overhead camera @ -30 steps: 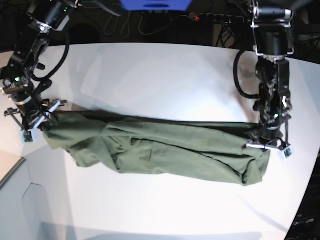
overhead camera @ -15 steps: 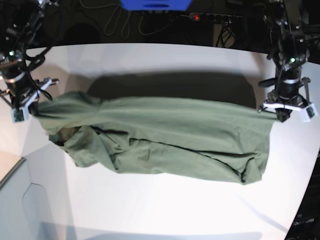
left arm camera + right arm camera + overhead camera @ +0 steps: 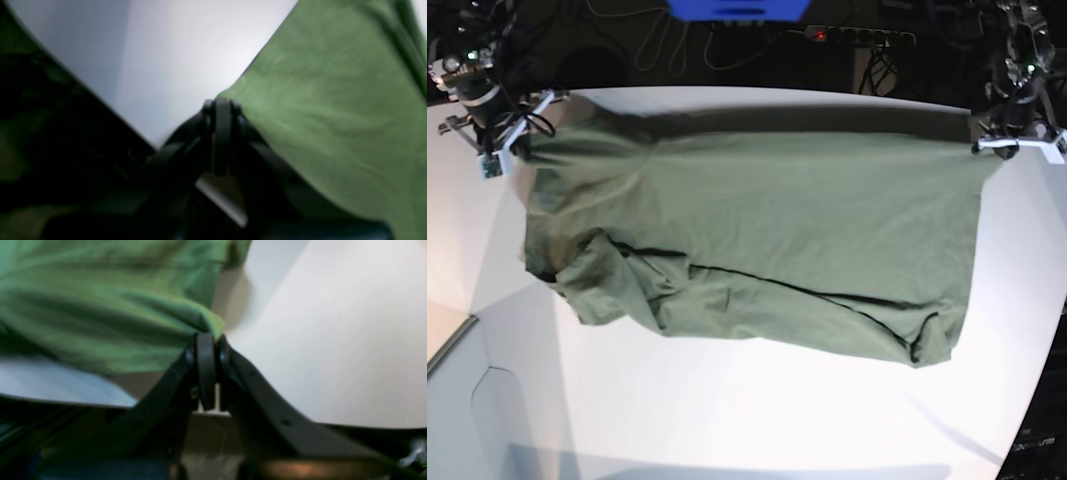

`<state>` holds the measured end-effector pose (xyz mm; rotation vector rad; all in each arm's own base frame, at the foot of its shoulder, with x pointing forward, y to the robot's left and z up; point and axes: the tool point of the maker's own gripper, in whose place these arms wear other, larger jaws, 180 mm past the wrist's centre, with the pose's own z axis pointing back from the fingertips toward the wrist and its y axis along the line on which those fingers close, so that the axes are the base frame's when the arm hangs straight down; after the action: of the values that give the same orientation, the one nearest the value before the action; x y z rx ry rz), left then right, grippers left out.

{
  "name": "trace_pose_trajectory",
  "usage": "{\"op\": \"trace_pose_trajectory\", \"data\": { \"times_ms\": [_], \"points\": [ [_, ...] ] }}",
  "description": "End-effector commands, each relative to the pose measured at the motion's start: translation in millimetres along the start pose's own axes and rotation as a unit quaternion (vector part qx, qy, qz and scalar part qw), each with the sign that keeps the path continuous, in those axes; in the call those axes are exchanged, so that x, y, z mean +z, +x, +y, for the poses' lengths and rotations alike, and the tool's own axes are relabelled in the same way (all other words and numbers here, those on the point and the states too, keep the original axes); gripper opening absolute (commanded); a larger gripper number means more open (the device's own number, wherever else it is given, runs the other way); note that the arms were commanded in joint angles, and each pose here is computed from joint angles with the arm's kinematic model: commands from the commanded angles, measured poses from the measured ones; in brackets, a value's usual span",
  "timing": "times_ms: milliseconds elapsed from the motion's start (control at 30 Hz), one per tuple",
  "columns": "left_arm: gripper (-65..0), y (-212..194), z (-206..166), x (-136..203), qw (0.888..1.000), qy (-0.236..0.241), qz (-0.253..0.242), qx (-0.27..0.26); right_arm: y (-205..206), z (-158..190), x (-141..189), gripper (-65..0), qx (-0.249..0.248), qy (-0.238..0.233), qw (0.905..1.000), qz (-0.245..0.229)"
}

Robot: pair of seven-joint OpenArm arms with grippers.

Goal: Layout the t-shirt on the table in an organized manner, then fold the t-shirt properly
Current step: 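Lift and drag the shirt with both grippers to spread it flat, then release and regrasp the shirt corners with both grippers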

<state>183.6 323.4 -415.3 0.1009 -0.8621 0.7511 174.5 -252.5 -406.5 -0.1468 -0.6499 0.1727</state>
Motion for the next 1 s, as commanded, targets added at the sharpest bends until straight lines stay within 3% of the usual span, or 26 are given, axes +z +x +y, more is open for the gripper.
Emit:
{"op": "trace_pose_trajectory", "data": {
  "times_ms": [0, 167, 300, 500, 600, 967],
  "points": [
    [-65.0, 10, 2, 0, 1.000, 0.002, -0.019, -0.003, -1, -3, 0, -65.0, 0.002, 0.000, 1.0000, -0.001],
    [-64.1, 8, 1, -3, 1.000, 0.002, -0.014, -0.005, -13, 1, -10, -65.0, -0.015, 0.011, 0.9998, 0.005],
    [-52.9, 7, 3, -2, 1.000, 0.006, -0.013, -0.002, -14, 1, -10, -65.0, -0.013, 0.010, 0.9998, 0.007],
    [-33.1, 2, 8, 2, 1.000, 0.010, -0.007, -0.004, -21, 0, -5, -46.5, -0.011, 0.008, 0.9998, 0.013],
    [-27.6, 1, 9, 0, 1.000, 0.013, -0.006, -0.005, -27, -18, 1, -39.4, -0.027, -0.017, 0.9994, 0.016],
    [-26.0, -38, 7, -21, 0.999, 0.018, 0.047, -0.001, -26, -24, 1, -26.5, -0.033, -0.024, 0.9991, 0.014]
  ]
}}
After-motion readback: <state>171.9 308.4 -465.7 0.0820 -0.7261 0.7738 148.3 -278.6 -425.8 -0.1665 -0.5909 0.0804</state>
